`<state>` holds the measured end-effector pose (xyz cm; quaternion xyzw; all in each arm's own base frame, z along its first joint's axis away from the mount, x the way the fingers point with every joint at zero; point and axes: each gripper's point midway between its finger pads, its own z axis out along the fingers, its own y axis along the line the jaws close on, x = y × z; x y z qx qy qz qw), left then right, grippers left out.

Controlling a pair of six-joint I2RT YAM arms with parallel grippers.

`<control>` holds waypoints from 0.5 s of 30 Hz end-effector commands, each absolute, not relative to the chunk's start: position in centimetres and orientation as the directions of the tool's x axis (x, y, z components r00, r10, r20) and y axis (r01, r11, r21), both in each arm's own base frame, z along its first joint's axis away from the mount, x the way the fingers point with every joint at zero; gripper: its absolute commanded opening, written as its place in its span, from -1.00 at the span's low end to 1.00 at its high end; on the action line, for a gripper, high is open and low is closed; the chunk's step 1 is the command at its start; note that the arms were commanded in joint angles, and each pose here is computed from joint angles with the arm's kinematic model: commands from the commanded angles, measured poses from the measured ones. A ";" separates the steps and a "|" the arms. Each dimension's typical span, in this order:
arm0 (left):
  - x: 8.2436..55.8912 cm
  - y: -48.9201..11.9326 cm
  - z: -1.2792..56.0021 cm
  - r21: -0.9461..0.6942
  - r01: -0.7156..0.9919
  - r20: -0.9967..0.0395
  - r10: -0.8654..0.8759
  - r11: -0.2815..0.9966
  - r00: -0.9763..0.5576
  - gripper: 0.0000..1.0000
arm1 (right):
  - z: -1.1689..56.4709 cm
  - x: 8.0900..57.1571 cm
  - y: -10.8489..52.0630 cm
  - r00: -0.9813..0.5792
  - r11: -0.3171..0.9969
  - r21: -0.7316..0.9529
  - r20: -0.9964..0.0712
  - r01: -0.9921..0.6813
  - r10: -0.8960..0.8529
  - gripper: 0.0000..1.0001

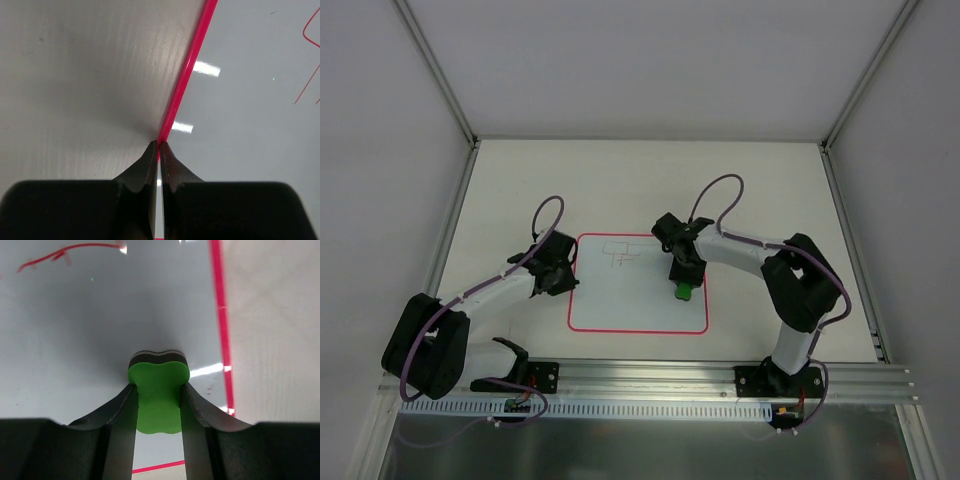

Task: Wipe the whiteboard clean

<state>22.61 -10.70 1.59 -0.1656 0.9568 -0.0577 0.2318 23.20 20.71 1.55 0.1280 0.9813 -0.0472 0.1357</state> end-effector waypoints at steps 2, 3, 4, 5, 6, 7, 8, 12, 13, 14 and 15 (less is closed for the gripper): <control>19.2 -8.0 -0.6 -0.040 -0.331 -0.342 -0.324 0.943 -0.882 -1.00 | -2.6 19.1 22.1 -0.987 0.981 -0.126 -0.086 0.148 0.138 -0.99; 19.1 -7.9 -0.7 -0.040 -0.330 -0.340 -0.324 0.943 -0.883 -1.00 | -2.8 19.0 21.8 -0.987 0.979 -0.135 -0.086 0.150 0.140 -0.99; 19.1 -8.0 -0.7 -0.041 -0.332 -0.341 -0.325 0.943 -0.882 -1.00 | -2.8 18.9 21.4 -0.986 0.978 -0.140 -0.084 0.157 0.147 -0.99; 19.1 -7.9 -0.7 -0.040 -0.333 -0.341 -0.326 0.942 -0.882 -1.00 | -2.8 19.1 20.8 -0.981 0.972 -0.143 -0.088 0.186 0.174 -0.99; 19.1 -8.0 -0.7 -0.042 -0.331 -0.341 -0.325 0.943 -0.882 -1.00 | -2.7 18.8 19.8 -0.977 0.967 -0.156 -0.096 0.202 0.188 -0.99; 19.1 -8.0 -0.7 -0.042 -0.331 -0.341 -0.325 0.943 -0.882 -1.00 | -2.5 18.7 19.1 -0.973 0.962 -0.160 -0.102 0.220 0.205 -0.99; 19.1 -7.9 -0.7 -0.040 -0.335 -0.341 -0.328 0.941 -0.881 -1.00 | -2.4 18.6 18.5 -0.969 0.957 -0.163 -0.106 0.239 0.224 -0.99; 19.2 -8.0 -0.7 -0.040 -0.335 -0.342 -0.328 0.941 -0.881 -1.00 | -2.2 17.8 15.0 -0.948 0.930 -0.190 -0.117 0.314 0.296 -1.00; 19.3 -8.0 -0.6 -0.041 -0.336 -0.343 -0.330 0.941 -0.880 -1.00 | -2.3 17.0 14.1 -0.947 0.926 -0.201 -0.112 0.319 0.302 -0.99; 19.2 -8.0 -0.6 -0.040 -0.336 -0.342 -0.329 0.941 -0.880 -1.00 | -2.3 16.7 13.6 -0.945 0.923 -0.206 -0.108 0.325 0.309 -0.99; 19.3 -8.0 -0.6 -0.040 -0.336 -0.342 -0.329 0.941 -0.880 -1.00 | -2.4 16.5 13.2 -0.944 0.920 -0.211 -0.107 0.329 0.313 -0.99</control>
